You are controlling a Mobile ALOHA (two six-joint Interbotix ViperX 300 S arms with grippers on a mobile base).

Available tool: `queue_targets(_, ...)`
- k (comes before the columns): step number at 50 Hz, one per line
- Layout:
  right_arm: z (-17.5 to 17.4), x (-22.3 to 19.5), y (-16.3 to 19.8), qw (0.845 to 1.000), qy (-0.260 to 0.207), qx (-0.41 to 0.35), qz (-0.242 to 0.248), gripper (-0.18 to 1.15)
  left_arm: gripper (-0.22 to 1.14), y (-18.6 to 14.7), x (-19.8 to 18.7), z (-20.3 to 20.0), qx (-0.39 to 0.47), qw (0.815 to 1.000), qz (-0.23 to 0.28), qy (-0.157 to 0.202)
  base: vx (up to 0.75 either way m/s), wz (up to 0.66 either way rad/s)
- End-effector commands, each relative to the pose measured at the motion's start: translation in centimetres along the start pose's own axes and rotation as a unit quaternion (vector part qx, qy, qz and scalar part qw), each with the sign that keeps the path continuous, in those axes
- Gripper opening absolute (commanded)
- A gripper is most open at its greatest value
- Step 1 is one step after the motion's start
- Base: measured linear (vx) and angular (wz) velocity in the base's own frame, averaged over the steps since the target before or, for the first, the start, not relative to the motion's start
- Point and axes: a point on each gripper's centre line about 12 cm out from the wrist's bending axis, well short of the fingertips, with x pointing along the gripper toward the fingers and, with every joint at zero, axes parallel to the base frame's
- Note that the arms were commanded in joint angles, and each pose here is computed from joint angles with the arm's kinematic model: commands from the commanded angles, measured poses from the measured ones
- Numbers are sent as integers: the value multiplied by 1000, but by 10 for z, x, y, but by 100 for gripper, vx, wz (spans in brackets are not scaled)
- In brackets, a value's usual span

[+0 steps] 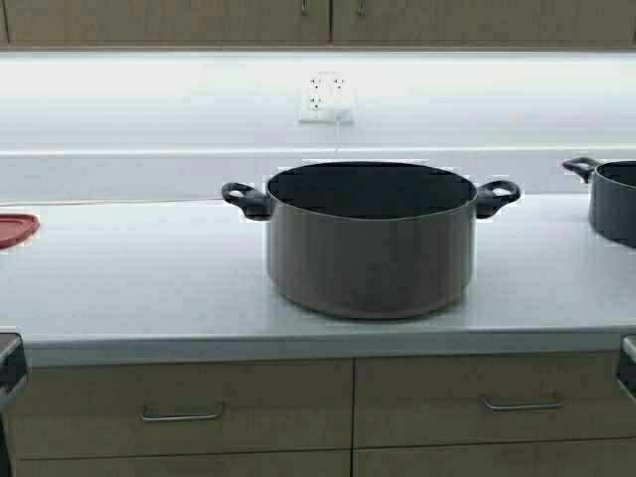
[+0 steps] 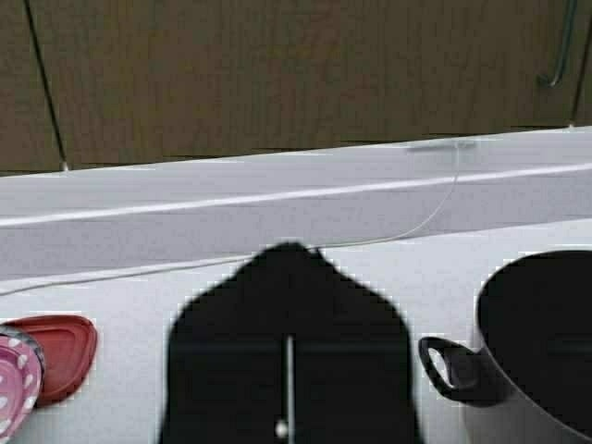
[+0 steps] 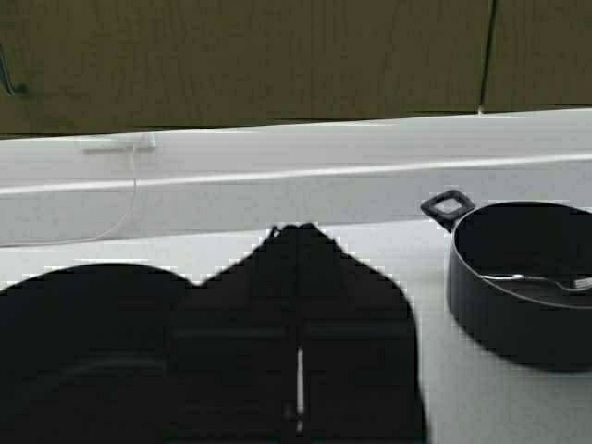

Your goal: Open the cabinet, put the pot inside, then close it

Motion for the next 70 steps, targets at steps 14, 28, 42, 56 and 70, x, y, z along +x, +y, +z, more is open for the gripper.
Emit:
queue_targets(14,8,-3,1,1000,-12,-1,1,6,2,0,7,-1,1,1000,-2,8,20,3)
queue_targets(28,7,-2,4,1000,12,-3,9,6,2,0,8,4,6,1000,-2,2,18,9)
queue_targets(42,11,-2,24,998,7,0,60,6,2,-8,-3,7,-1,1000,-21,-14,14,-2)
queue_targets(56,21,-6,71,984,-19,23,176,99,81,-52,-11,-5,-32,991,-130,30,10,-4)
queue_targets(70,18,23,113,971,-22,35,233,102,100,-100,5,-12,-50,974,-217,50,3,0)
